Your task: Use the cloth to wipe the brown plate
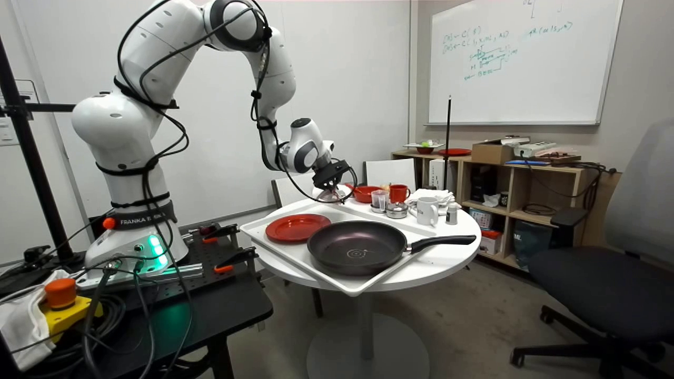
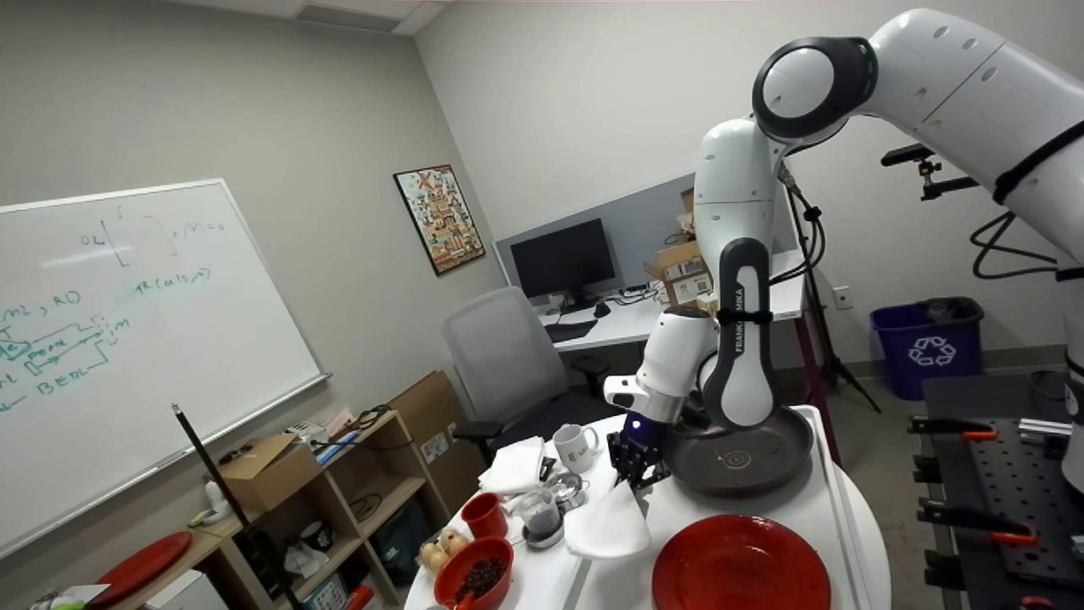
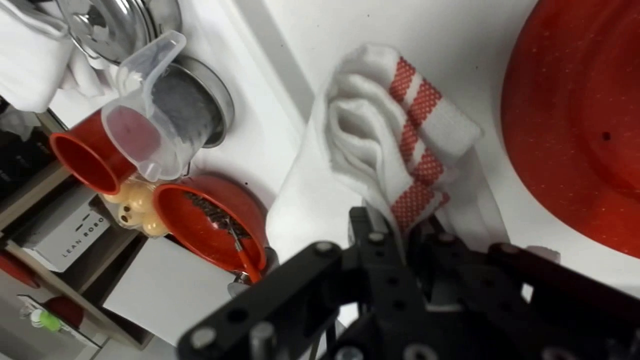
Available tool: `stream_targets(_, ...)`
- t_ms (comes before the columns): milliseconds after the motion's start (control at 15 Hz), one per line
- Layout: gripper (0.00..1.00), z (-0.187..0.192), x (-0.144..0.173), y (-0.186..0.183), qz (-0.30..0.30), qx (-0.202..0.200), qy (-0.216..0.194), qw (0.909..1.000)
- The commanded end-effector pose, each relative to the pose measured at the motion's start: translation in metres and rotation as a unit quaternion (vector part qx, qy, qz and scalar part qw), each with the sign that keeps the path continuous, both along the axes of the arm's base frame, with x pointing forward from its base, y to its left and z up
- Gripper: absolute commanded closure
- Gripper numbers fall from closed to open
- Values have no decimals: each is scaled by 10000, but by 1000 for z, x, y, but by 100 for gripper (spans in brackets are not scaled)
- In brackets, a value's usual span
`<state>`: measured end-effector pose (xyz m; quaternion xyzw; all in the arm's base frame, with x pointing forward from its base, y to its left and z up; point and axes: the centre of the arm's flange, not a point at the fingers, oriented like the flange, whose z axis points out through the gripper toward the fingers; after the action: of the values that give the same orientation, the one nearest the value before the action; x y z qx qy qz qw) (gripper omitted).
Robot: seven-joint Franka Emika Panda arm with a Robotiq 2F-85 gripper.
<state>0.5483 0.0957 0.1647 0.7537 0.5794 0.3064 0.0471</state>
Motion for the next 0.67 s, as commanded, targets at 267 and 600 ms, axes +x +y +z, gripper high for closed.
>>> stream_targets(267, 97, -6, 18, -9, -895, 40, 173, 9958)
stream_targets(600, 97, 1, 38, -11, -1403, 48, 462, 9890)
